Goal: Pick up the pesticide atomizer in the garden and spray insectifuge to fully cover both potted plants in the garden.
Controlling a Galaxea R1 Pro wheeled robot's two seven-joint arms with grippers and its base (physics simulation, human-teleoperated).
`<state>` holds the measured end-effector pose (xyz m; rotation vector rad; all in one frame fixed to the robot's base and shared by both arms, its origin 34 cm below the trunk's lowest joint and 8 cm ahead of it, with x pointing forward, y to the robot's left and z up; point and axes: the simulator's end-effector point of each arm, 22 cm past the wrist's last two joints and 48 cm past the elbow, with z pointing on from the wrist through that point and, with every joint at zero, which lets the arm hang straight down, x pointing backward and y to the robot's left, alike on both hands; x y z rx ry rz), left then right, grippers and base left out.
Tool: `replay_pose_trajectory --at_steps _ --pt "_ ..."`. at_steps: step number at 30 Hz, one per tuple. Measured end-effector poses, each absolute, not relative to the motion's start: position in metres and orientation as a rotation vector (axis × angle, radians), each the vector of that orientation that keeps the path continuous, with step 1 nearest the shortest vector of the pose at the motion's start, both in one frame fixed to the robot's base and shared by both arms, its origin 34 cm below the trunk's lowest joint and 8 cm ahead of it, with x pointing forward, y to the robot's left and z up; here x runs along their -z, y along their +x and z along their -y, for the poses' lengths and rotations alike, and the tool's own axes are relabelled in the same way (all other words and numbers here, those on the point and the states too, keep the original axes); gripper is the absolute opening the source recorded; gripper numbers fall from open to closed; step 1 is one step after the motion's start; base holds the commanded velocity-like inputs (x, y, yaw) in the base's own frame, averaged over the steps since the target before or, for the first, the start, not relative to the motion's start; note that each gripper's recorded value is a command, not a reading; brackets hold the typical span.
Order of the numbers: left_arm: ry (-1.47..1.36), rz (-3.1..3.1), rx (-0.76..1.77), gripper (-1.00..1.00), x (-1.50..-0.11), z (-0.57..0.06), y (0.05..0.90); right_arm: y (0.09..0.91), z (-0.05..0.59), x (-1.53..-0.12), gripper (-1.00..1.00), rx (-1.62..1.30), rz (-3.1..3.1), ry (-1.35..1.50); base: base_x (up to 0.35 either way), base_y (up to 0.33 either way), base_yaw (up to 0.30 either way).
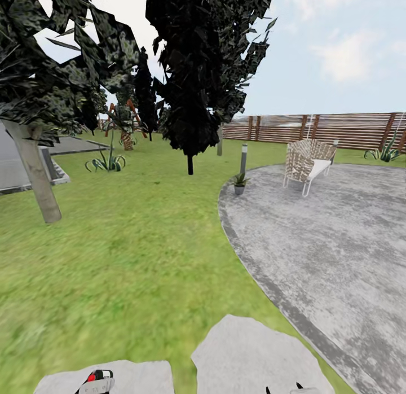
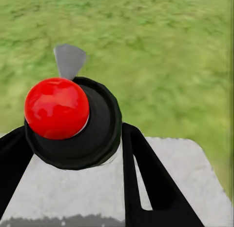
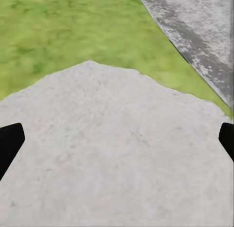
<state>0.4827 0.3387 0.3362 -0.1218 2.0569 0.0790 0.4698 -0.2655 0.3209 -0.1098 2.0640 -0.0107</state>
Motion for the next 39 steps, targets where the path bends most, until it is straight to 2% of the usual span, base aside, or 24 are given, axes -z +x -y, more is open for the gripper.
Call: replay_pose_trajectory --at_steps 39 --pt "-0.120 -2.056 -0.078 -1.00 -0.3363 -0.3382 0.4828 0.4698 0.2654 -0.3209 1.00 0.011 -2.064 -0.110 0.302 -0.165 0.000"
